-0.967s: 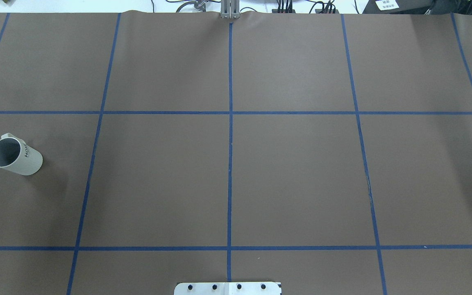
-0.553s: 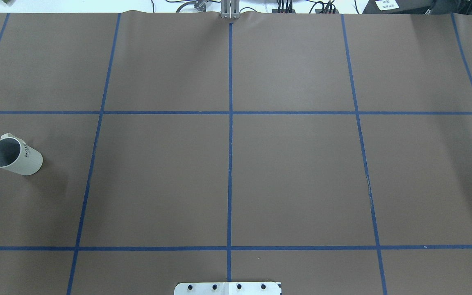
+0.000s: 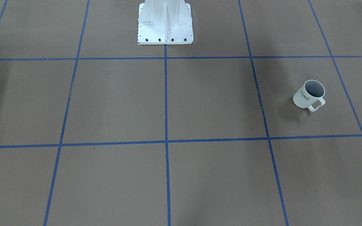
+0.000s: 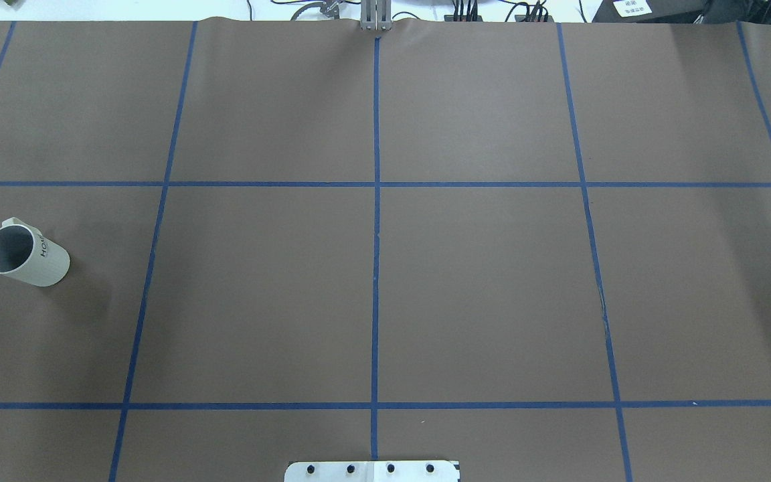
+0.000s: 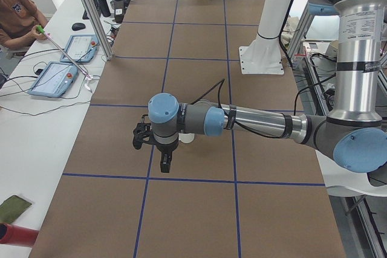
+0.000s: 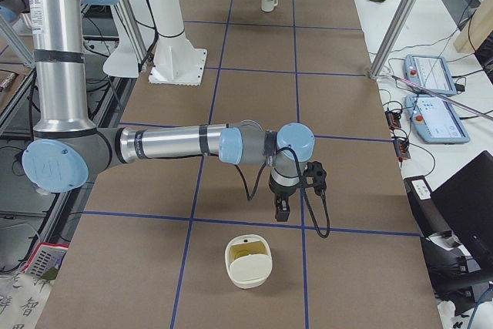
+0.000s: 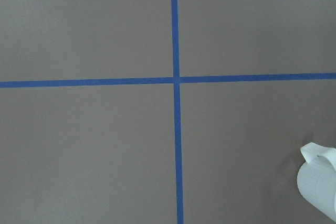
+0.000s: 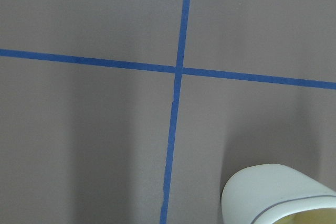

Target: Left arm hands cup to right arm to dump lemon

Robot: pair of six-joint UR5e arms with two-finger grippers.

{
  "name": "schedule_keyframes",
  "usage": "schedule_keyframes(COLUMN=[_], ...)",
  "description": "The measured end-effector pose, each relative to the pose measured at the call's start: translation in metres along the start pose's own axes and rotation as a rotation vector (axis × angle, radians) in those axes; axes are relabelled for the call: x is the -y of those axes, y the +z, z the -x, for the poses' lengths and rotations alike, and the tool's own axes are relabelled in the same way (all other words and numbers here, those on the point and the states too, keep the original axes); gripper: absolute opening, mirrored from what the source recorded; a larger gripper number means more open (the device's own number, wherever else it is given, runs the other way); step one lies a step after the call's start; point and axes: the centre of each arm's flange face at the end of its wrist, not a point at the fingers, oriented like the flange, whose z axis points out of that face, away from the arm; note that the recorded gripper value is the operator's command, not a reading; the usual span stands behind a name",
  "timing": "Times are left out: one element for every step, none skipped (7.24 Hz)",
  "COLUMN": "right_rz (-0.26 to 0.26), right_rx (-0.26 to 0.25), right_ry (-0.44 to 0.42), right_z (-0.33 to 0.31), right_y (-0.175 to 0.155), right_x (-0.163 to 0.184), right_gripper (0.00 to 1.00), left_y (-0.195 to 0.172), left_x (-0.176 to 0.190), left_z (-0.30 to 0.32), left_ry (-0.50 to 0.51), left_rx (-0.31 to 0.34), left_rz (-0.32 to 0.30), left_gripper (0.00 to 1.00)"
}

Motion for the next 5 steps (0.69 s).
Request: schedule_keyframes(right_rz=[0.000, 0.001, 0.001, 0.000, 0.000], right_rx=[0.000, 0.000, 0.000, 0.000, 0.001], right_ry=[0.000, 0.001, 0.001, 0.000, 0.000], right_z=[-0.0001, -0.0003, -0.0003, -0.0001, 0.0000], right_y=[0.0001, 0.0003, 0.0004, 0.0002, 0.0001], right_x=[-0.0001, -0.0002, -0.0003, -0.0003, -0.0002], right_gripper=[1.00, 1.00, 1.00, 1.00, 1.00], left_y=[0.0000, -0.0003, -0.0008, -0.0012, -0.0010], left_x=[0.0000, 0.0004, 0.0008, 0.0012, 0.0015], left_z=[0.0000, -0.0004, -0.0010, -0.0015, -0.0011], left_ry=[0.001, 0.002, 0.004, 0.005, 0.006], left_rx=[0.000, -0.001, -0.001, -0.002, -0.001], left_rz=[-0.001, -0.002, -0.004, -0.005, -0.005], left_gripper=[1.00, 1.00, 1.00, 1.00, 1.00])
